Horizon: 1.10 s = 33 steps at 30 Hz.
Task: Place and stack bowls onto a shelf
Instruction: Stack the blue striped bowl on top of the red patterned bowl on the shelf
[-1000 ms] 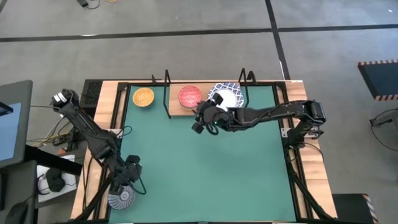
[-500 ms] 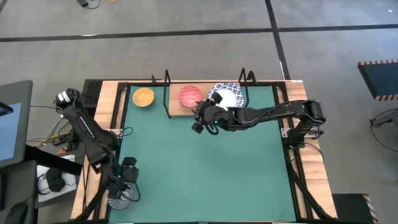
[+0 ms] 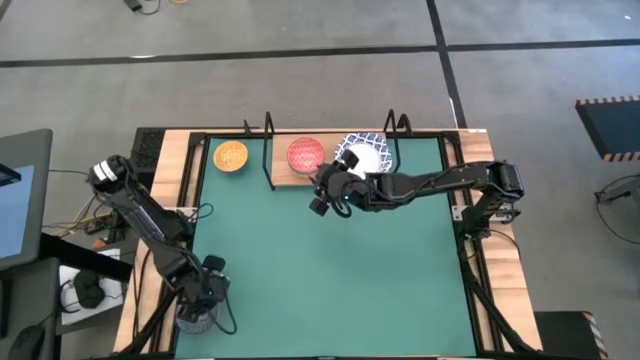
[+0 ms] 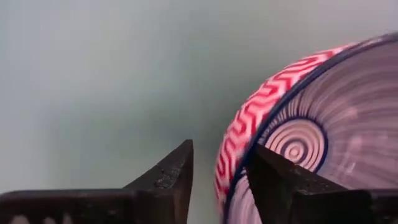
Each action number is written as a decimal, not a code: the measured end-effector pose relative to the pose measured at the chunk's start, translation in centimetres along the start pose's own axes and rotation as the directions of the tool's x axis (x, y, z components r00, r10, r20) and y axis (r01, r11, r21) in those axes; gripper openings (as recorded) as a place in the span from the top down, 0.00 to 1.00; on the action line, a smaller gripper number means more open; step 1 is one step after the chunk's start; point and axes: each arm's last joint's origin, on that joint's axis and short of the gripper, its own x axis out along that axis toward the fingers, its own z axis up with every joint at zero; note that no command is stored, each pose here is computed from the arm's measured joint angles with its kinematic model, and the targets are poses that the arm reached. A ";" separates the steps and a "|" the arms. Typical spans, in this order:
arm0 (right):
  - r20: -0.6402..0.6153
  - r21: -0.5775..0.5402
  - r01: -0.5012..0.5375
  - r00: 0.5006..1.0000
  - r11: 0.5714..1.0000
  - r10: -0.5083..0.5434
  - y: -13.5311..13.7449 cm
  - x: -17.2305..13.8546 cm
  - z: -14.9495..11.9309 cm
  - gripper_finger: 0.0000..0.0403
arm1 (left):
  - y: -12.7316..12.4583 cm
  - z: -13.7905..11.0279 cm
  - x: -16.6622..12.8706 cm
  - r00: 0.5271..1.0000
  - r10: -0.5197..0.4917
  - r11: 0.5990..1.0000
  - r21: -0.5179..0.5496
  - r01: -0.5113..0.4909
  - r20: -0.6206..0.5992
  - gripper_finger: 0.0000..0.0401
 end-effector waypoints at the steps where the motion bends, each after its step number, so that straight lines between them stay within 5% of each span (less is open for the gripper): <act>1: -0.006 0.005 -0.001 1.000 1.000 0.001 0.0 0.0 -0.1 0.50 | 0.3 0.3 0.0 1.000 0.010 1.000 -0.001 -0.010 0.012 0.72; 9: -0.069 -0.015 -0.014 0.998 1.000 0.013 0.8 -0.7 -0.9 0.50 | 3.2 2.5 -0.9 0.993 0.052 0.989 -0.141 -0.038 0.102 0.97; 20: -0.205 -0.013 0.011 0.979 1.000 -0.014 1.6 -1.9 -2.8 0.50 | 5.5 5.1 -2.7 0.952 0.205 0.975 -0.131 -0.178 0.228 0.96; 28: -0.221 0.066 -0.037 0.974 0.997 0.051 3.2 -2.7 -3.4 0.50 | 9.1 7.3 -4.4 0.810 0.474 0.880 -0.219 -0.422 0.345 0.96; 33: -0.187 0.064 -0.082 0.978 0.995 0.092 4.4 -3.7 -3.2 0.50 | 10.9 9.0 -5.5 0.695 0.556 0.831 -0.283 -0.479 0.456 0.96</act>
